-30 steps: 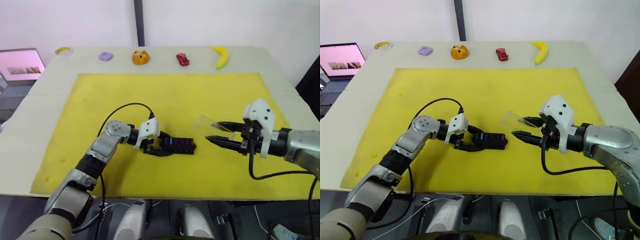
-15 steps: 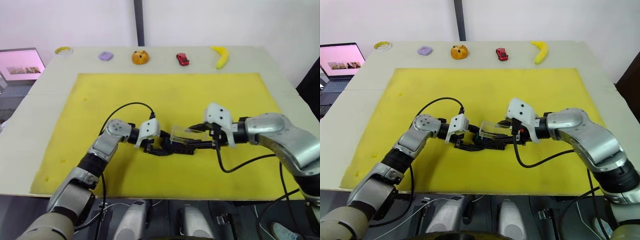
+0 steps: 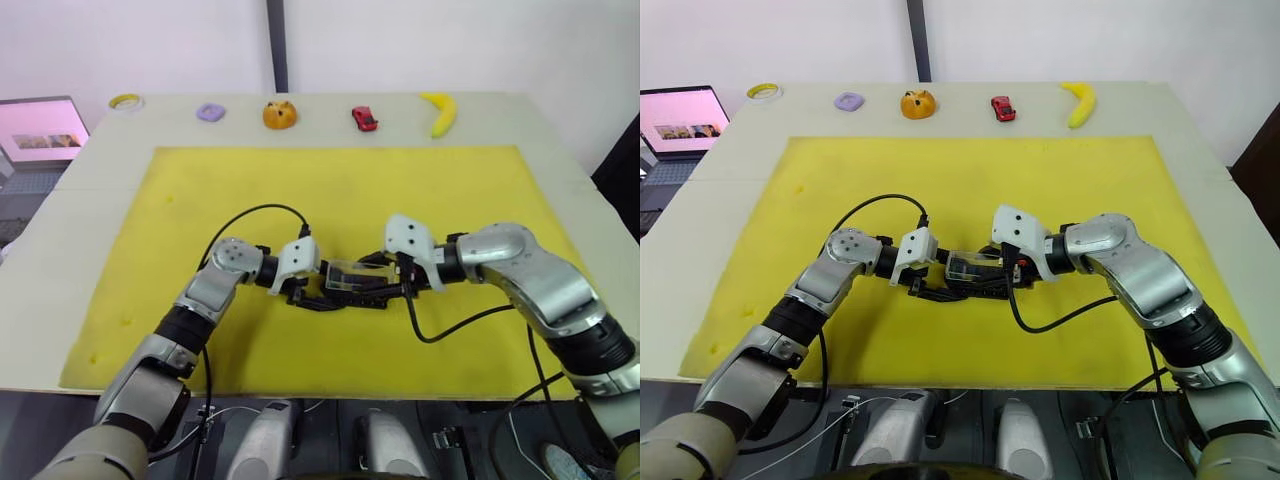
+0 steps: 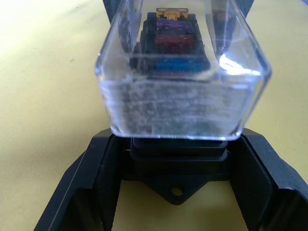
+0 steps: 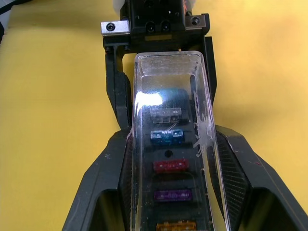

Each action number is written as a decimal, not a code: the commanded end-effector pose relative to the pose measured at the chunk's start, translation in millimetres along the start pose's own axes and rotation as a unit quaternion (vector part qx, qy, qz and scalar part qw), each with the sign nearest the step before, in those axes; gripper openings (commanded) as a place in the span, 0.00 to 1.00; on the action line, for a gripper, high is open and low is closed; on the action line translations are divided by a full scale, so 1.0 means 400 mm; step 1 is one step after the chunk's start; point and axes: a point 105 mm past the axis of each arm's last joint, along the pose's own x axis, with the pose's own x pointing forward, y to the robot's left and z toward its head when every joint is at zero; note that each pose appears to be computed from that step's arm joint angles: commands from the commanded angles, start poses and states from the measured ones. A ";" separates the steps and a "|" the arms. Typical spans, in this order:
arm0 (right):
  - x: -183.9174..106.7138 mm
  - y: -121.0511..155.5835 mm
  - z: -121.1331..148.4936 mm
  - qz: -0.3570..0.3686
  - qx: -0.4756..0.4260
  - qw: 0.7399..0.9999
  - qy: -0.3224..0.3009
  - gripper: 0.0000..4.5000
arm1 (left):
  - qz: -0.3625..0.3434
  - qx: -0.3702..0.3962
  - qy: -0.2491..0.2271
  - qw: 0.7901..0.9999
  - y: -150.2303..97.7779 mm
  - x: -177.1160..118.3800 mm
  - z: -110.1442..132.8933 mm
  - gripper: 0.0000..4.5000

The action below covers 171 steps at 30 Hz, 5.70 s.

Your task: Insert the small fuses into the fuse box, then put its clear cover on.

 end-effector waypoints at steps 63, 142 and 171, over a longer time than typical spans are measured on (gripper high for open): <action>0.023 0.040 -0.118 0.013 0.041 0.993 0.110 0.38 | 0.033 0.010 -0.020 0.999 0.024 0.005 0.034 0.57; -0.078 -0.013 0.044 -0.069 0.008 0.994 -0.085 1.00 | 0.040 0.007 -0.036 0.999 0.026 0.019 0.044 0.57; -0.001 -0.001 -0.060 -0.051 0.037 0.992 -0.112 0.01 | 0.011 0.008 -0.021 1.000 0.002 0.021 0.037 0.57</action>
